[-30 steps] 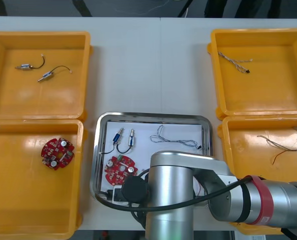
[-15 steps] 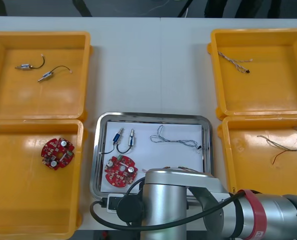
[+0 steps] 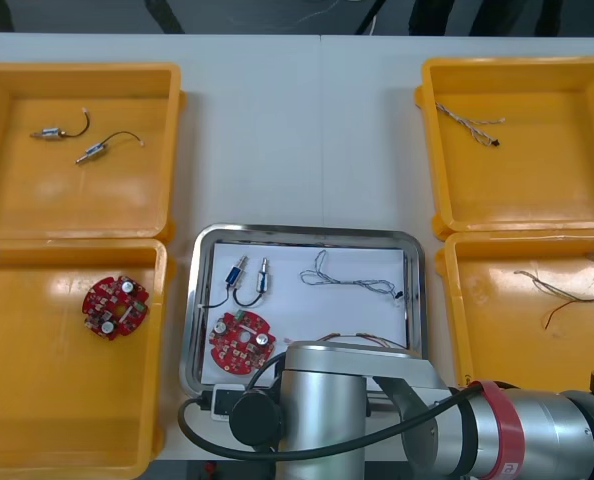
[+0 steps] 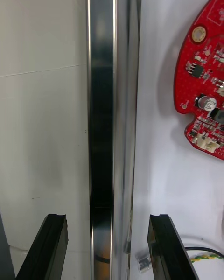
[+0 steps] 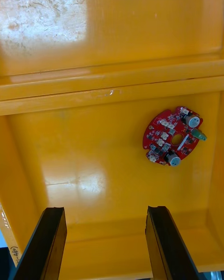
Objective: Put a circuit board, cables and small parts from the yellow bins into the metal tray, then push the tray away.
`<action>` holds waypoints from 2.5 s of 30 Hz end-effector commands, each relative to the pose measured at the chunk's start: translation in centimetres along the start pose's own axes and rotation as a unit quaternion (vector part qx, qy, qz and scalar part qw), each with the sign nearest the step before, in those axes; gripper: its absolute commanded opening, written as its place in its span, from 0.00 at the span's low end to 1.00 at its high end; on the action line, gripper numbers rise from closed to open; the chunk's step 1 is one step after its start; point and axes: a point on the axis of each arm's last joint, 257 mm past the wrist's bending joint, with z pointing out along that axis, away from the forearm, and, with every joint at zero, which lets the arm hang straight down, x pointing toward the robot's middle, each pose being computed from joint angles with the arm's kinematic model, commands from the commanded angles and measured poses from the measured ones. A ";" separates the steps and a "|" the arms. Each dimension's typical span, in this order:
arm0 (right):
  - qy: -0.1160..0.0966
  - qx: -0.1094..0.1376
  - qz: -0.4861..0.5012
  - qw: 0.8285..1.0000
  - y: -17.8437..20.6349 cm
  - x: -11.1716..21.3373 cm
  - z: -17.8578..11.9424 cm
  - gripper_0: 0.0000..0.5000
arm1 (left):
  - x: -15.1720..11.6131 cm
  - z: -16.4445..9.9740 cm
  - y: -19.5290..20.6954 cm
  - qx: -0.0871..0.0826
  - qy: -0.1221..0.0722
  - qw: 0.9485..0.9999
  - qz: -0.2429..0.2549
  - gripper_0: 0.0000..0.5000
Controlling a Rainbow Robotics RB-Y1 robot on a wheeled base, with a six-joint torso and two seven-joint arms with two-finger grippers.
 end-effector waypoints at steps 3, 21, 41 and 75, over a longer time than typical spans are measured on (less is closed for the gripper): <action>-0.004 0.002 -0.008 1.000 0.6 0.1 0.0 1.00 | -0.2 -1.5 1.5 -0.029 -0.009 0.999 0.018 1.00; 0.010 0.015 -0.006 1.000 -0.4 1.5 0.5 1.00 | -0.2 -1.5 1.5 -0.029 -0.009 0.999 0.018 1.00; 0.003 0.007 -0.005 1.000 0.3 1.1 -0.4 0.88 | -0.2 -1.5 1.5 -0.029 -0.009 0.999 0.018 1.00; 0.003 0.086 -0.034 0.996 -5.7 1.7 -1.0 0.00 | -0.2 -1.5 1.5 -0.029 -0.009 0.999 0.018 1.00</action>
